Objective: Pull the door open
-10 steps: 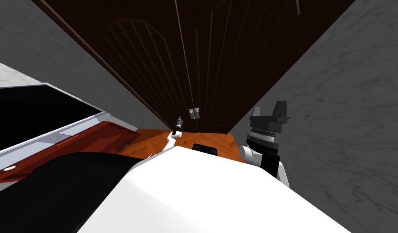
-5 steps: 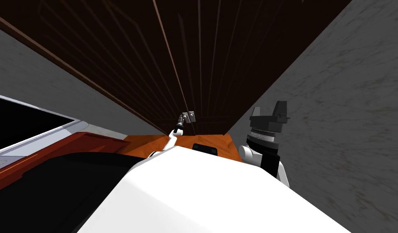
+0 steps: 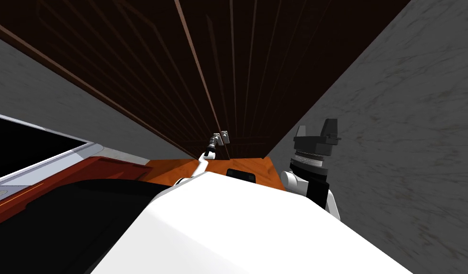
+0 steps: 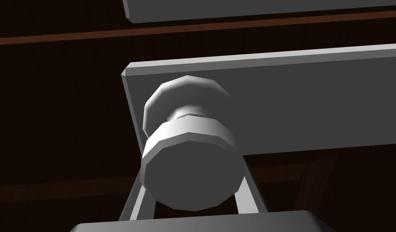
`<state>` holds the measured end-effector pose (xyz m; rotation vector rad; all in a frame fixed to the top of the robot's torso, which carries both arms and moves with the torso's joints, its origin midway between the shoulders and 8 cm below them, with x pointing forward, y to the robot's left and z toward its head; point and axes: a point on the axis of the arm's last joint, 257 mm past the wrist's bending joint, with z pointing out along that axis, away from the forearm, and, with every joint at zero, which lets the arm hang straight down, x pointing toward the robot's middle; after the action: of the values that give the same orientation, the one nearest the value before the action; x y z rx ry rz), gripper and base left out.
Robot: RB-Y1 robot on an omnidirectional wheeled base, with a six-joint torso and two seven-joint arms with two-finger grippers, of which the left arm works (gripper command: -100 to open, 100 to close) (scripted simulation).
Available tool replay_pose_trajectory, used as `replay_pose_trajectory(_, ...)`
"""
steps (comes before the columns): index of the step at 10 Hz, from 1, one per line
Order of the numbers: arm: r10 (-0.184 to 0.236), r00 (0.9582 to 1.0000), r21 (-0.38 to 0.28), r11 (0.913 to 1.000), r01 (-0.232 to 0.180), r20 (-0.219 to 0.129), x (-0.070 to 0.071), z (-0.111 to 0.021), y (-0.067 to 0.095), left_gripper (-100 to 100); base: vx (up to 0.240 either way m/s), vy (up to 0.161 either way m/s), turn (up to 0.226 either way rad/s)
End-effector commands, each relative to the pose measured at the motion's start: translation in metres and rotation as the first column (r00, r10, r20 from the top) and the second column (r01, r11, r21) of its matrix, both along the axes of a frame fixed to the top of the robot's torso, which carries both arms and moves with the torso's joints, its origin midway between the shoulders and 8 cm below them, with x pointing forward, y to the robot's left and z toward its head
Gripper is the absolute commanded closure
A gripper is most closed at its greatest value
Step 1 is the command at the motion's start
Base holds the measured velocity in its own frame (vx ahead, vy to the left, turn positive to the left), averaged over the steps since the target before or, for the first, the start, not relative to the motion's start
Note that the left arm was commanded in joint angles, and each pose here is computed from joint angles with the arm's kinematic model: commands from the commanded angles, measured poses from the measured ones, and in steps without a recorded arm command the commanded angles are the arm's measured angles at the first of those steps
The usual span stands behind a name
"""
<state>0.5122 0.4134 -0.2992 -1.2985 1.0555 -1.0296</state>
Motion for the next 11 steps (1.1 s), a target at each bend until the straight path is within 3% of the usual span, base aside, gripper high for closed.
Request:
replay_pose_trajectory(1,0.003,1.0,0.0,1.0,-0.003,-0.002,-0.001,-0.001,0.002,100,-0.011,-0.002,0.003)
replay_pose_trajectory(2,0.003,1.0,0.0,1.0,-0.003,-0.002,-0.001,-0.001,0.002,100,0.0,0.0,0.0)
replay_pose_trajectory(3,0.021,0.9996,0.006,0.9998,-0.021,-0.02,-0.01,-0.008,0.016,100,-0.104,0.039,0.09)
replay_pose_trajectory(5,0.031,0.9991,0.01,0.9995,-0.031,-0.029,-0.016,-0.011,0.024,100,-0.193,0.088,0.057)
replay_pose_trajectory(6,0.013,0.9997,0.005,0.9999,-0.013,-0.02,-0.01,-0.009,0.013,-100,-0.209,0.01,-0.038)
replay_pose_trajectory(11,-0.052,0.9986,-0.015,0.9985,0.053,0.007,0.002,0.003,-0.023,-100,-0.197,-0.074,-0.069)
